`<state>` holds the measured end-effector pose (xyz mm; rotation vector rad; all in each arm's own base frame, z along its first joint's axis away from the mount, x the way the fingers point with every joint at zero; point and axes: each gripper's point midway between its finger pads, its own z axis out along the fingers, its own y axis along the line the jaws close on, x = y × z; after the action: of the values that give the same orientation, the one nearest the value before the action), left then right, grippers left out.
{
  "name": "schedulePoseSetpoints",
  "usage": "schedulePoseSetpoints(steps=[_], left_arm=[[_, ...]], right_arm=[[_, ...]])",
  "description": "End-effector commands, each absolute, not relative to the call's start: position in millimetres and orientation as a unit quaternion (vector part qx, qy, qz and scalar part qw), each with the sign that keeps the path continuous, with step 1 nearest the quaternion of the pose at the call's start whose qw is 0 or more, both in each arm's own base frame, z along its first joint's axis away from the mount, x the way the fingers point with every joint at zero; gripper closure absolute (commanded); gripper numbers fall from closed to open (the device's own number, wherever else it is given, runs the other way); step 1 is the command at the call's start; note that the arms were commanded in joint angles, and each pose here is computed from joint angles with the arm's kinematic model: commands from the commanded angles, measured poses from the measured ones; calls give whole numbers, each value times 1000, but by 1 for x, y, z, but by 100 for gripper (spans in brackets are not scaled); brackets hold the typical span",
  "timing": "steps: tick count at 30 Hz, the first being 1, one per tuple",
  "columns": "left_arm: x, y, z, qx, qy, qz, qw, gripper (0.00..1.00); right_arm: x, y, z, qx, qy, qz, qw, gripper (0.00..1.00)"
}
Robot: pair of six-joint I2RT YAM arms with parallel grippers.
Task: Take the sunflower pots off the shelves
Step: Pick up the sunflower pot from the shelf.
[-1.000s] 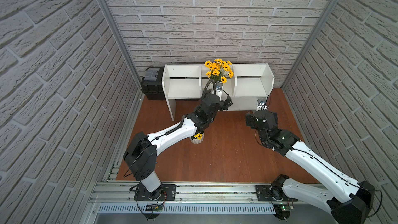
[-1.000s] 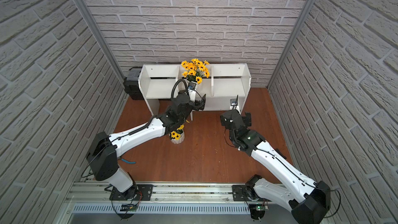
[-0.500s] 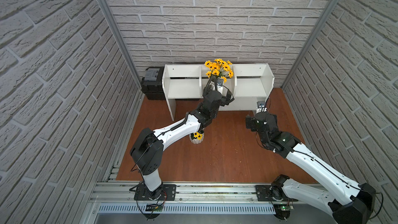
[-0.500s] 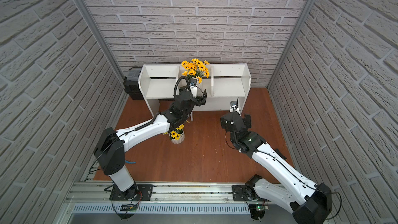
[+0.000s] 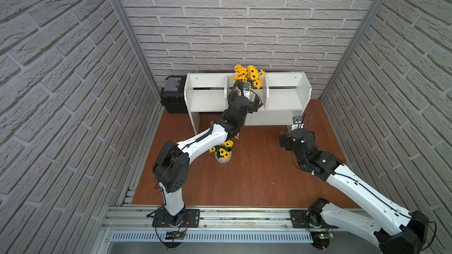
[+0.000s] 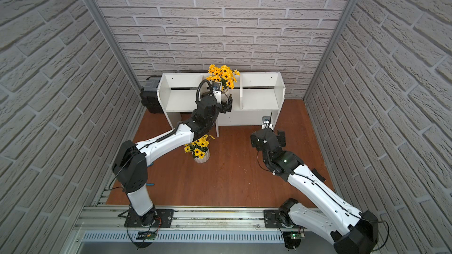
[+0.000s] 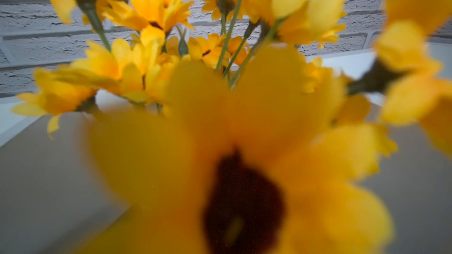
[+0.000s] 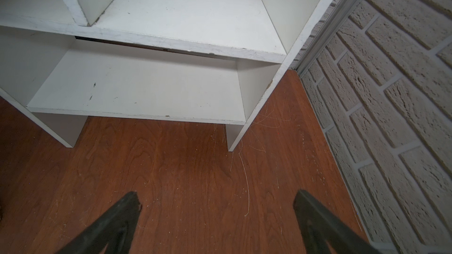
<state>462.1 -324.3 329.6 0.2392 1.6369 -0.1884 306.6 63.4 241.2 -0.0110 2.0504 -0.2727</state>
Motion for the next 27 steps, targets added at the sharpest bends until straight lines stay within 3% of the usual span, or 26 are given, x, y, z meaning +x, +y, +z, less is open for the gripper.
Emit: schedulePoseSetpoints(steps=[1, 10, 21, 27], left_arm=[[472, -329, 336, 98, 718, -98, 682, 2], [491, -327, 323, 74, 730, -62, 677, 2], [498, -326, 317, 56, 729, -92, 676, 2], [499, -328, 314, 61, 732, -90, 673, 12]], right_arm=[[308, 64, 248, 10, 844, -96, 528, 0], [307, 66, 242, 6, 845, -88, 527, 0], [307, 68, 239, 4, 846, -84, 526, 1], [307, 68, 238, 3, 846, -81, 527, 0]])
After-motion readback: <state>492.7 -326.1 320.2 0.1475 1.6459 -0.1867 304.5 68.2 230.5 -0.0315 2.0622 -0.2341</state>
